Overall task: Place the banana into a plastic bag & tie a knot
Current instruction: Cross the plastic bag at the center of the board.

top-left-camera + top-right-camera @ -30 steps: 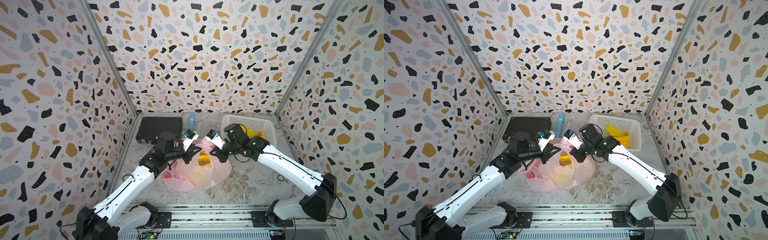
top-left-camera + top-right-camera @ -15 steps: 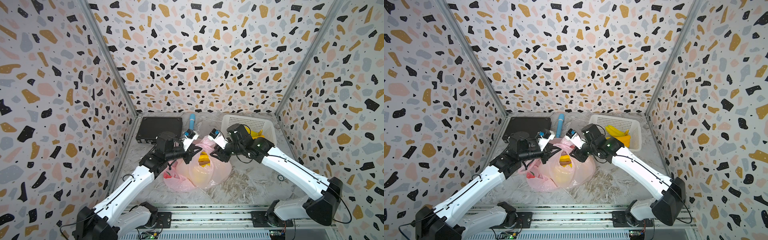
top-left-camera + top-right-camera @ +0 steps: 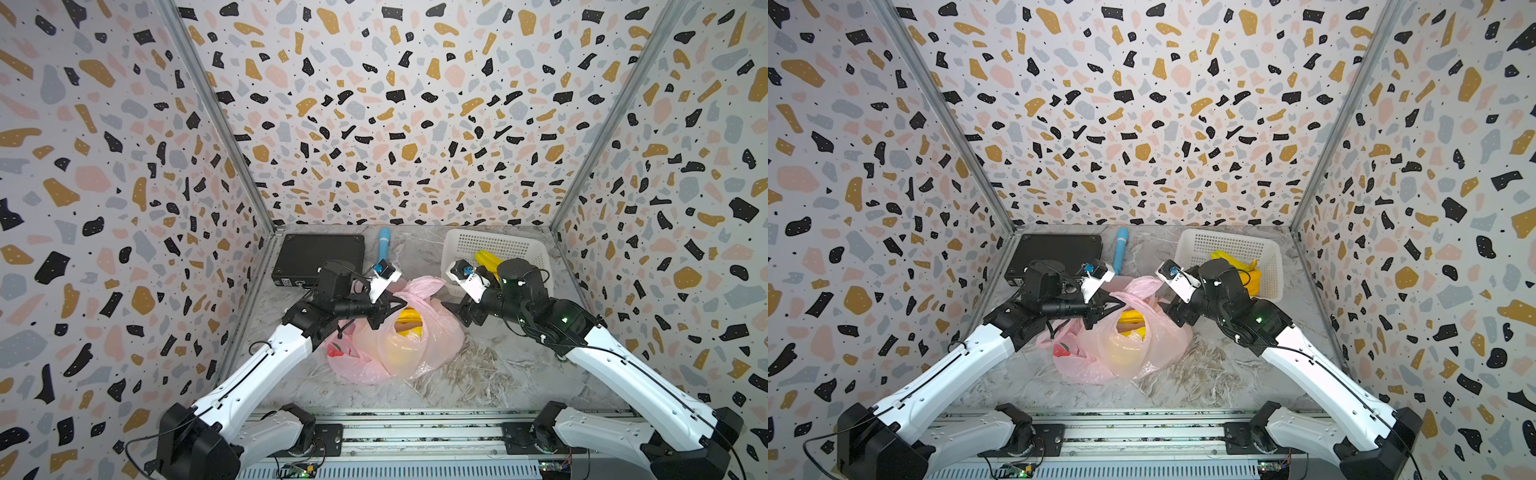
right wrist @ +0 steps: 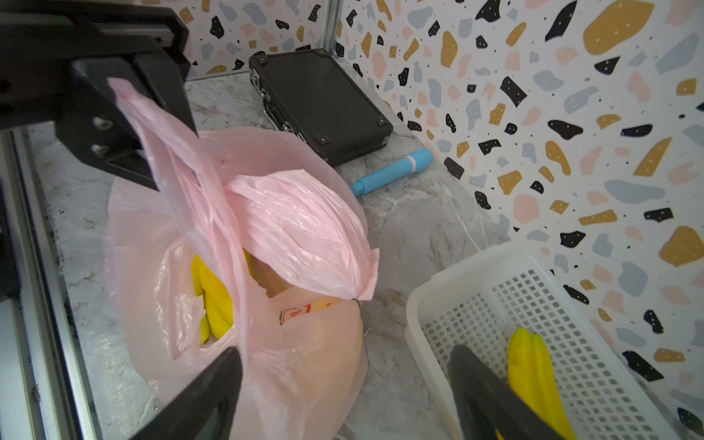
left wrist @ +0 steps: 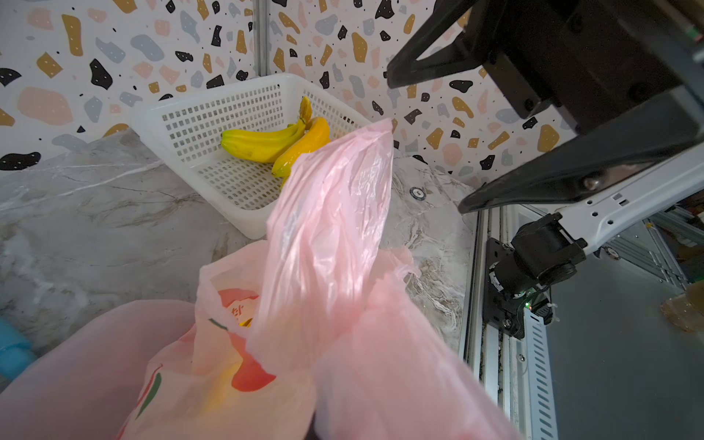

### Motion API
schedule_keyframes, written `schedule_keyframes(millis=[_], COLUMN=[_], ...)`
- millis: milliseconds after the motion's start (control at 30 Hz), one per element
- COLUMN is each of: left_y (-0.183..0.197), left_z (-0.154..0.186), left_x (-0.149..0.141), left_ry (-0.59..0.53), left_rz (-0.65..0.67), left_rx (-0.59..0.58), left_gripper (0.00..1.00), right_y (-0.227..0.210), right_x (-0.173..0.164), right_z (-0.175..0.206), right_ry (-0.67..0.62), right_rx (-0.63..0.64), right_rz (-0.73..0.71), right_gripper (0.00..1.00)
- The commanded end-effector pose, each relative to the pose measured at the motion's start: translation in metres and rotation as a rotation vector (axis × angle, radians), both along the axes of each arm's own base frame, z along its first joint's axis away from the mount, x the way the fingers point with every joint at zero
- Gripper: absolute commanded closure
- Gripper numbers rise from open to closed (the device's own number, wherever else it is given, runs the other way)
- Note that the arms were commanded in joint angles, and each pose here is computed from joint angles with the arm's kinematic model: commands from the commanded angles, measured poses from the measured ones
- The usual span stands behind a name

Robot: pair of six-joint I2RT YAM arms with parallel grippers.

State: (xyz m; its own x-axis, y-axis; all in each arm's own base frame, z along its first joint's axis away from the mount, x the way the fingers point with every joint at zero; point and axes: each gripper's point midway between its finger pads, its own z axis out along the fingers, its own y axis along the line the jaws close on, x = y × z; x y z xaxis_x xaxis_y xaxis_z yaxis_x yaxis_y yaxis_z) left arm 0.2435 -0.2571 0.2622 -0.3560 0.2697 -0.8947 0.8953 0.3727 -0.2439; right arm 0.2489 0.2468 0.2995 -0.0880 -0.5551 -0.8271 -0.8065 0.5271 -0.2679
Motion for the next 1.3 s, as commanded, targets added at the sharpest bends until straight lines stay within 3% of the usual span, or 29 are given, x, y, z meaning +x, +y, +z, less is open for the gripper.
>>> schedule_keyframes(millis=[0, 167, 333, 600, 700, 767, 833, 867, 1033, 1267], left_y=[-0.001, 0.0, 0.0, 0.0, -0.001, -0.001, -0.001, -0.001, 0.003, 0.014], left_z=[0.011, 0.011, 0.012, 0.009, 0.009, 0.009, 0.008, 0.007, 0.004, -0.008], left_x=[-0.003, -0.004, -0.004, -0.002, -0.001, 0.0, 0.001, 0.001, 0.013, 0.041], left_ry=[-0.008, 0.017, 0.029, 0.041, 0.042, 0.041, 0.044, 0.045, 0.042, 0.037], left_rz=[-0.037, -0.063, -0.076, -0.085, -0.087, -0.086, -0.081, -0.077, -0.008, 0.16], left_rx=[-0.011, -0.004, -0.005, -0.01, -0.012, -0.014, -0.012, -0.012, -0.001, 0.05], left_gripper=[1.0, 1.0, 1.0, 1.0, 1.0, 1.0, 1.0, 1.0, 1.0, 1.0], right_y=[-0.001, 0.008, 0.02, 0.046, 0.051, 0.053, 0.054, 0.054, 0.049, 0.057], right_x=[0.008, 0.02, 0.024, 0.001, -0.004, -0.007, -0.008, -0.007, -0.009, -0.034], right_z=[-0.003, -0.003, -0.002, -0.009, -0.011, -0.011, -0.01, -0.008, 0.007, -0.002], right_ry=[-0.087, -0.133, -0.117, -0.037, -0.005, 0.017, 0.039, 0.049, 0.152, 0.477], right_rx=[-0.102, -0.145, -0.168, -0.11, -0.116, -0.117, -0.113, -0.108, -0.055, -0.025], right_rz=[0.036, 0.063, 0.116, 0.278, 0.318, 0.335, 0.333, 0.319, 0.228, 0.172], right_gripper=[0.0, 0.01, 0.13, 0.26, 0.41, 0.61, 0.91, 1.0, 1.0, 1.0])
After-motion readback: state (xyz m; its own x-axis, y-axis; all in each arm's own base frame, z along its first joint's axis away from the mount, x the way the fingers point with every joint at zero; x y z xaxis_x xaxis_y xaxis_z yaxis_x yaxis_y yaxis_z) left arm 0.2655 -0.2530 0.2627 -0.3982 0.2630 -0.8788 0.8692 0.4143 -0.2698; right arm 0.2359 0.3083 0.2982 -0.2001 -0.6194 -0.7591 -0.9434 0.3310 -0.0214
